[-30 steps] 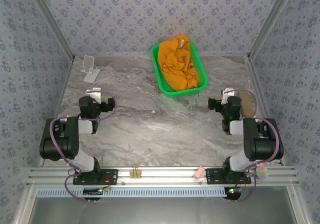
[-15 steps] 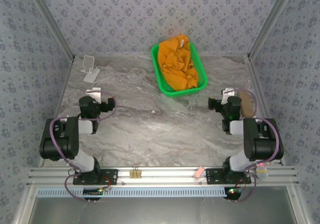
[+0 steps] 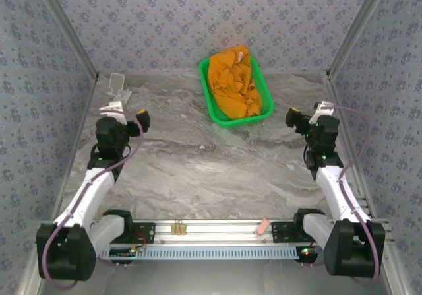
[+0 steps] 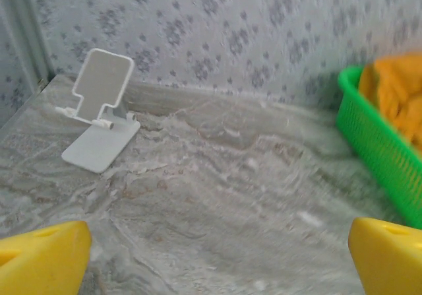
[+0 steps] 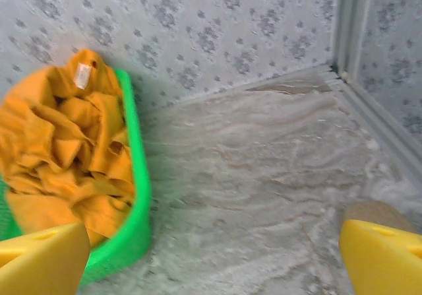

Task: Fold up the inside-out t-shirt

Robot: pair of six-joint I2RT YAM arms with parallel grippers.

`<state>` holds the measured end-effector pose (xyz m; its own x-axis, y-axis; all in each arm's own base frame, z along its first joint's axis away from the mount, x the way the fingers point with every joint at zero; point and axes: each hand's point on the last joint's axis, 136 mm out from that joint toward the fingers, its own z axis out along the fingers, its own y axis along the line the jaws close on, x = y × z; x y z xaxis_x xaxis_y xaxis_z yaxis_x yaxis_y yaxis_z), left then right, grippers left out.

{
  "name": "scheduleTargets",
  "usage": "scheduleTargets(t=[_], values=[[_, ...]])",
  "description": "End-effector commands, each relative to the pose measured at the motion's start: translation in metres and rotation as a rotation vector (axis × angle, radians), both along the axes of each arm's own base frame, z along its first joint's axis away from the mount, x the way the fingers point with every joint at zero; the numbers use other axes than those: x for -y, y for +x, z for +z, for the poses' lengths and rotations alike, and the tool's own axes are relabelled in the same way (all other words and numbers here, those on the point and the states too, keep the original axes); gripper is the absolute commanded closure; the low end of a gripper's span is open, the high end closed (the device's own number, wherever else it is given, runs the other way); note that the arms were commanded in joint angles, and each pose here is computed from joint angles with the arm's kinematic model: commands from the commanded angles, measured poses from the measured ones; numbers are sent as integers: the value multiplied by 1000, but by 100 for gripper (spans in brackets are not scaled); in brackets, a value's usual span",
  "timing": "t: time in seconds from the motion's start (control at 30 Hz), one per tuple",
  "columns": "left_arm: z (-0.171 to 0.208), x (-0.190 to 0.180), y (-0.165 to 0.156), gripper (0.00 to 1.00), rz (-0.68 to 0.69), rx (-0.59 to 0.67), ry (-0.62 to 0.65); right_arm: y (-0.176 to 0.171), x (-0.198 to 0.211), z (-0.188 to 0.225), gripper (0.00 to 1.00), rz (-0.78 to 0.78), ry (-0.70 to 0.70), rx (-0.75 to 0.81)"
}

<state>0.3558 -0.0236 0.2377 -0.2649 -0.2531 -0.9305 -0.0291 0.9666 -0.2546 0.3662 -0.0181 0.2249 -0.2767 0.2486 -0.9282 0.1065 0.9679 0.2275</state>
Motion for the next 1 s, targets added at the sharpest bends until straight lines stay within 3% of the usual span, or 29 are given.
scheduleTargets(t=[0.0, 0.07, 0.13, 0.33, 0.63, 0.83, 0.9, 0.93, 0.97], values=[[-14, 5, -20, 0, 74, -195, -324, 19, -57, -5, 3, 186, 78, -164], [-7, 37, -23, 0, -93, -234, -388, 37, -92, -8, 3, 272, -16, -230], [-12, 51, -31, 0, -147, -301, -407, 54, -119, -11, 2, 331, -73, -268], [-25, 81, -55, 0, -267, -365, -211, 111, -190, -34, 1, 414, -128, -370], [-44, 90, -75, 0, -305, -423, -222, 203, -202, -119, 4, 227, -165, -554], [-48, 91, -84, 0, -326, -445, -198, 211, -213, -151, 9, 249, -134, -589], [-49, 90, -83, 0, -322, -435, -189, 211, -217, -157, 19, 282, -96, -589], [-49, 89, -82, 0, -320, -431, -182, 211, -220, -159, 32, 301, -75, -588], [-48, 89, -81, 0, -317, -427, -175, 213, -222, -156, 55, 329, -53, -577]])
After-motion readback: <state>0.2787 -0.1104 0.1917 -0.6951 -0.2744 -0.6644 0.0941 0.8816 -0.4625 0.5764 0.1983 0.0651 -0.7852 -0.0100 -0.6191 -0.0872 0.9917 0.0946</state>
